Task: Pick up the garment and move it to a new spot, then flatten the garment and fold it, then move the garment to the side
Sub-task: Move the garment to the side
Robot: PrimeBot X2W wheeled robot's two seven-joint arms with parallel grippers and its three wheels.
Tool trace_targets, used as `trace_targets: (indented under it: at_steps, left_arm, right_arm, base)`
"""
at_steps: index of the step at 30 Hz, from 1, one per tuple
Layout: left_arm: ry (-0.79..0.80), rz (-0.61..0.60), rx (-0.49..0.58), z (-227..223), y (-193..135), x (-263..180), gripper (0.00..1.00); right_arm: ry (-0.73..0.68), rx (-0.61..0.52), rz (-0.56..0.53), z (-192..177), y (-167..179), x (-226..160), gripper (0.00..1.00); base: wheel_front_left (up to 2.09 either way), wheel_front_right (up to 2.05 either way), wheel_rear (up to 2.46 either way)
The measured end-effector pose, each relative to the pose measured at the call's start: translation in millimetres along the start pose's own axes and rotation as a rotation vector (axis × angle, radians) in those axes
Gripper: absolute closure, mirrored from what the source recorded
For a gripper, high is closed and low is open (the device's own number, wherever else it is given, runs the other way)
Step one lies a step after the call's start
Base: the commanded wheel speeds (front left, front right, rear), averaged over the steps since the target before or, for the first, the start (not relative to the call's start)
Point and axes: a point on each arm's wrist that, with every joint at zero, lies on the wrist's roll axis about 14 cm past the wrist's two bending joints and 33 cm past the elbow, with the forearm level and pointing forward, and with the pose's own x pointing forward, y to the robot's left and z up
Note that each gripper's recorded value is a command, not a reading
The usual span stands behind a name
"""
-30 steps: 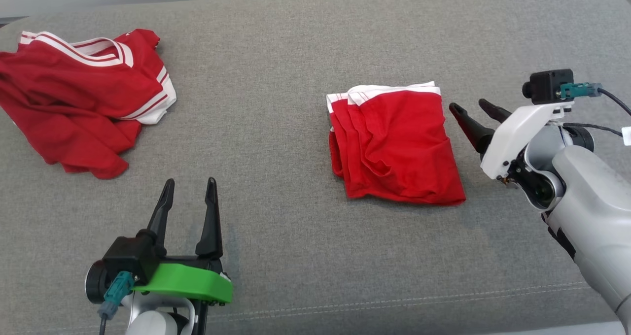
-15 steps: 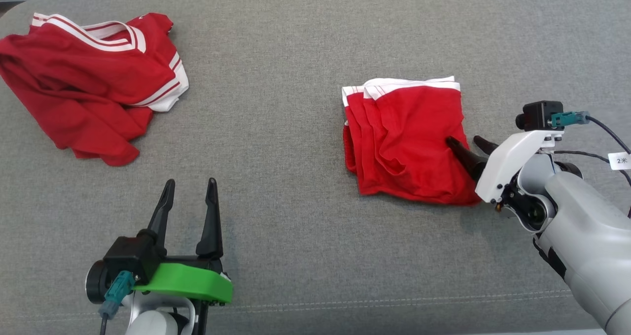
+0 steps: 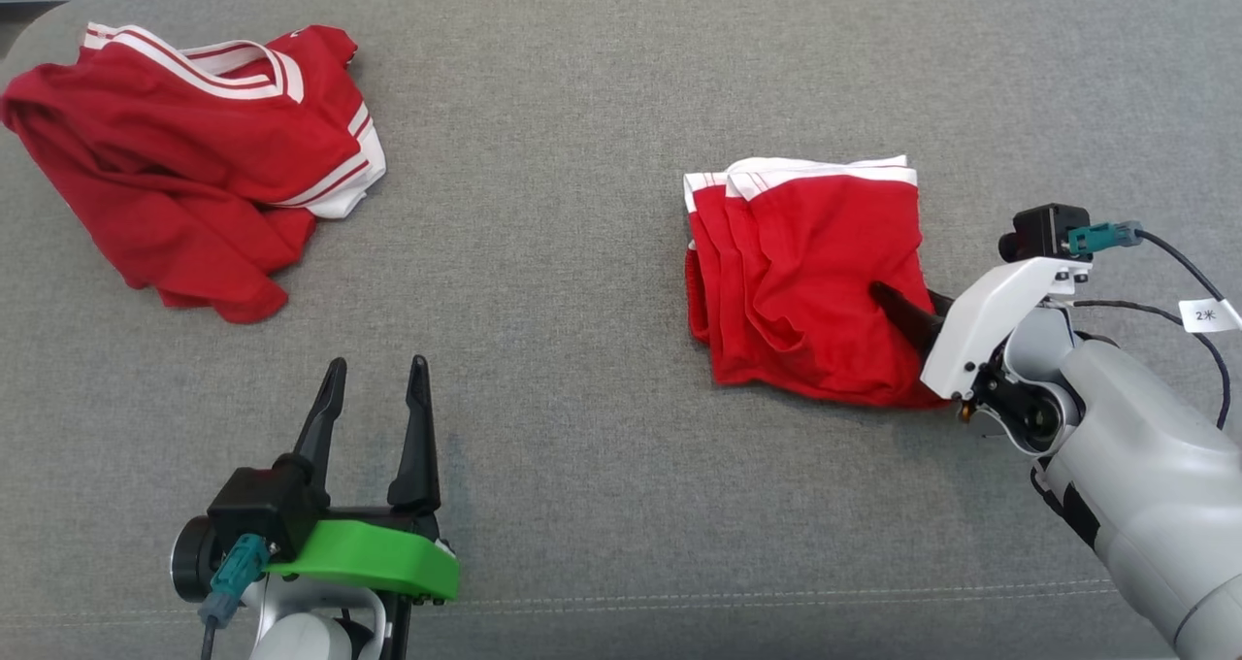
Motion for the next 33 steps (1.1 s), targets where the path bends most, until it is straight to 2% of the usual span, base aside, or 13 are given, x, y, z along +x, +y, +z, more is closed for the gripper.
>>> trace_targets:
  at_steps: [7,13,19,25,33]
  left_arm:
    - [-0.004,0.002,0.001,1,1,-1,0.0]
    - [-0.002,0.002,0.011,0,1,3,0.0]
    - [0.007,-0.017,0.014,-4,-5,8,0.0]
    - [0.02,-0.033,0.015,-10,-10,15,0.0]
    - [0.005,-0.097,0.026,-12,-28,34,0.0]
  right_arm:
    - [-0.027,-0.013,-0.022,11,-7,-2,1.0]
    - [-0.084,-0.04,-0.071,37,-26,-7,1.0]
    - [-0.135,-0.054,-0.154,62,-62,-19,1.0]
    - [-0.164,-0.13,-0.232,89,-93,-29,1.0]
    - [-0.191,-0.177,-0.318,118,-129,-36,1.0]
  base:
    - [0.0,0.0,0.0]
    - [0.0,0.0,0.0]
    - [0.0,0.0,0.0]
    - [0.0,0.0,0.0]
    - [0.0,0.0,0.0]
